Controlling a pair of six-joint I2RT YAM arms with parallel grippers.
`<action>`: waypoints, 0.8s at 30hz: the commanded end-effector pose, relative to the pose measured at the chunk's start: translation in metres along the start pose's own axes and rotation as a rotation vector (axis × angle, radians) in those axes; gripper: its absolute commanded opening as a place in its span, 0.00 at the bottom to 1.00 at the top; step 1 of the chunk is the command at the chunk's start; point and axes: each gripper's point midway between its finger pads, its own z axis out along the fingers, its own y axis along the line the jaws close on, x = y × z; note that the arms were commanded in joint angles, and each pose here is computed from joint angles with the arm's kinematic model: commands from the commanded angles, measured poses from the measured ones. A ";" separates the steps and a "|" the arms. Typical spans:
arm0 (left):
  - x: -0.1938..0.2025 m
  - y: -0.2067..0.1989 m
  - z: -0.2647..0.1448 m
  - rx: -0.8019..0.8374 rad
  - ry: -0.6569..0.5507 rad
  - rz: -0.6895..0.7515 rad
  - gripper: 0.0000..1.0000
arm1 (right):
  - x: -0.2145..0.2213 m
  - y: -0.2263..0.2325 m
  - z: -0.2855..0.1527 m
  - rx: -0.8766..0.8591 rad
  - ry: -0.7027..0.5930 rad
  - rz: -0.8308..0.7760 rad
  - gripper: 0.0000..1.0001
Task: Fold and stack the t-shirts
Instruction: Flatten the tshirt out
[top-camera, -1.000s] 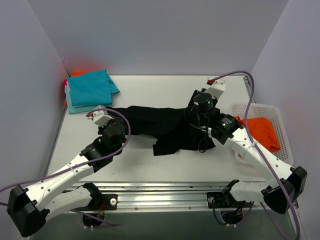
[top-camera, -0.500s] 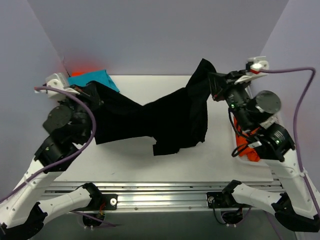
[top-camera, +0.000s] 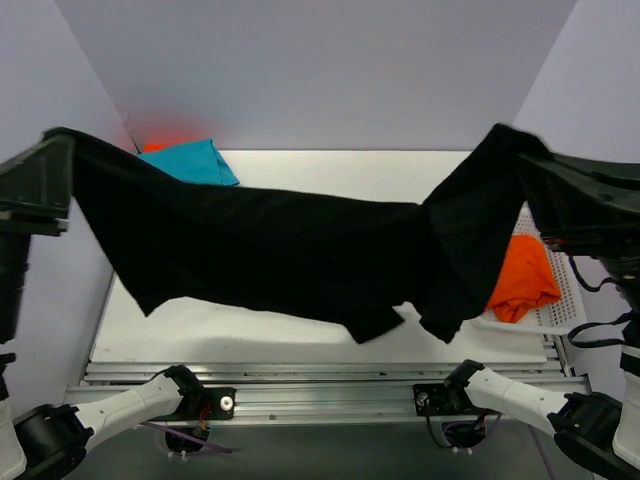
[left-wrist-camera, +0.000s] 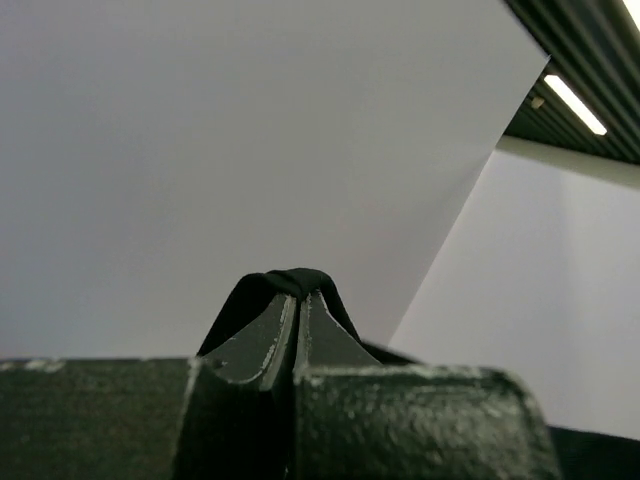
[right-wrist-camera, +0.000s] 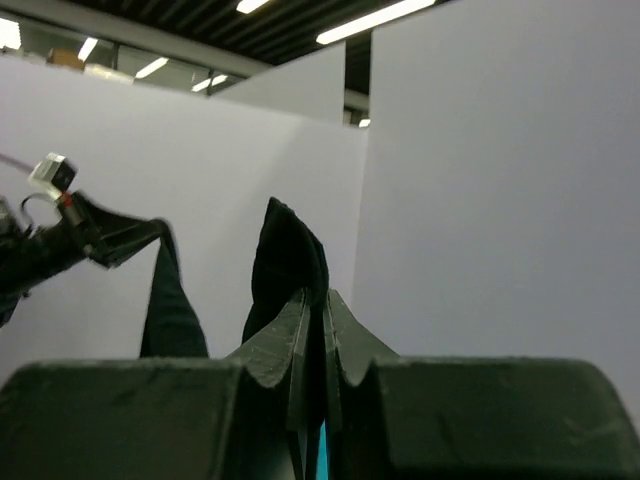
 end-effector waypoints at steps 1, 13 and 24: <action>-0.017 -0.010 0.002 0.045 -0.009 0.075 0.02 | -0.026 -0.024 0.017 0.110 -0.062 -0.029 0.00; 0.150 0.090 0.063 -0.419 0.112 0.249 0.02 | 0.238 -0.198 0.048 0.680 0.413 -0.212 0.00; 0.494 0.380 0.111 -0.842 0.634 0.098 0.02 | 0.620 -0.368 -0.106 0.949 0.918 0.114 0.57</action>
